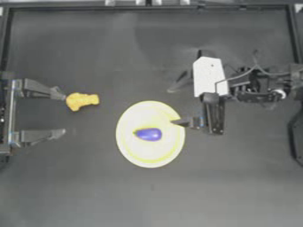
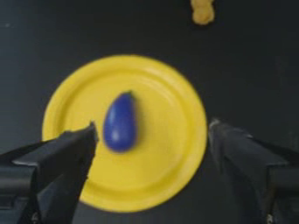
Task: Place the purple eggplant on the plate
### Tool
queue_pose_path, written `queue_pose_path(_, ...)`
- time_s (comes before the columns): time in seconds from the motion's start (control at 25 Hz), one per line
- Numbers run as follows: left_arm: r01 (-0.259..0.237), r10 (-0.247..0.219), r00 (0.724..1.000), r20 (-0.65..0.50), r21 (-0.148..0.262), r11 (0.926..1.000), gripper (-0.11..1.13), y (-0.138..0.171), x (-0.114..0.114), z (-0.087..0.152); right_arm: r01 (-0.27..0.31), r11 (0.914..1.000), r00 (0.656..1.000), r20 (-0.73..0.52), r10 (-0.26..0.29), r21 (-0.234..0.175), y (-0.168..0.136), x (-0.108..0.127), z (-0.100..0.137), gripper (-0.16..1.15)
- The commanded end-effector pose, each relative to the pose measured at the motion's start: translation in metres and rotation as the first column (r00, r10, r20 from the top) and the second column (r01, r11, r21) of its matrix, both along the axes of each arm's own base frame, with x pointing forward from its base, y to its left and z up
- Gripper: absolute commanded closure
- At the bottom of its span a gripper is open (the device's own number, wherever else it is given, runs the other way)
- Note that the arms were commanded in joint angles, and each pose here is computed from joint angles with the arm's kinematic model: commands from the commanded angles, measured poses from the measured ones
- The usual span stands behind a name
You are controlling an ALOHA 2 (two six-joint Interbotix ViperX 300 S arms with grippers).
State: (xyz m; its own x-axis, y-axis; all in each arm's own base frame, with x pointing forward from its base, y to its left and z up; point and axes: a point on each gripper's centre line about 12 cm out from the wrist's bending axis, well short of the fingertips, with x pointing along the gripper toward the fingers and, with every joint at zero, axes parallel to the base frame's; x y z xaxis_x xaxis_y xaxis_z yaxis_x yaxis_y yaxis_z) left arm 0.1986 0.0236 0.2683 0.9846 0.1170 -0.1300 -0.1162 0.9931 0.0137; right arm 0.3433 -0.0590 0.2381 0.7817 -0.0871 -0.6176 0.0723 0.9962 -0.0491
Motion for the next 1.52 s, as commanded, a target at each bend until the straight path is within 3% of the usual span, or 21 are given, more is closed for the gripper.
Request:
queue_pose_path(0.04, -0.002, 0.002, 1.000, 0.014, 0.000, 1.0000, -0.01, 0.001, 0.004, 0.008, 0.008, 0.9999, 0.998, 0.067, -0.009, 0.012, 0.004, -0.007, 0.017, -0.04)
queue_pose_path(0.32, -0.002, 0.002, 1.000, 0.009, -0.002, 1.0000, -0.01, 0.001, 0.004, 0.007, 0.025, 0.9997, 0.981, 0.192, -0.025, 0.001, 0.011, -0.032, 0.032, -0.04)
queue_pose_path(0.76, -0.012, 0.012, 1.000, 0.017, 0.002, 0.9999, -0.01, 0.002, 0.000, 0.007, 0.029, 0.9995, 0.946, 0.322, -0.022, -0.016, 0.024, -0.064, 0.034, -0.04)
queue_pose_path(1.16, -0.016, 0.016, 1.000, 0.014, 0.000, 0.9999, -0.01, 0.003, -0.002, 0.005, 0.039, 0.9989, 0.922, 0.387, -0.026, -0.026, 0.027, -0.081, 0.030, -0.04)
queue_pose_path(1.36, -0.015, 0.015, 0.999, 0.035, 0.004, 0.9999, -0.01, 0.002, -0.007, 0.007, 0.047, 0.9989, 0.919, 0.391, -0.043, -0.002, 0.028, -0.088, 0.026, -0.04)
queue_pose_path(1.52, -0.016, 0.015, 0.999, 0.049, 0.004, 0.9999, -0.01, 0.002, -0.012, 0.007, 0.029, 0.9995, 0.920, 0.392, -0.024, -0.008, 0.033, -0.089, 0.024, -0.04)
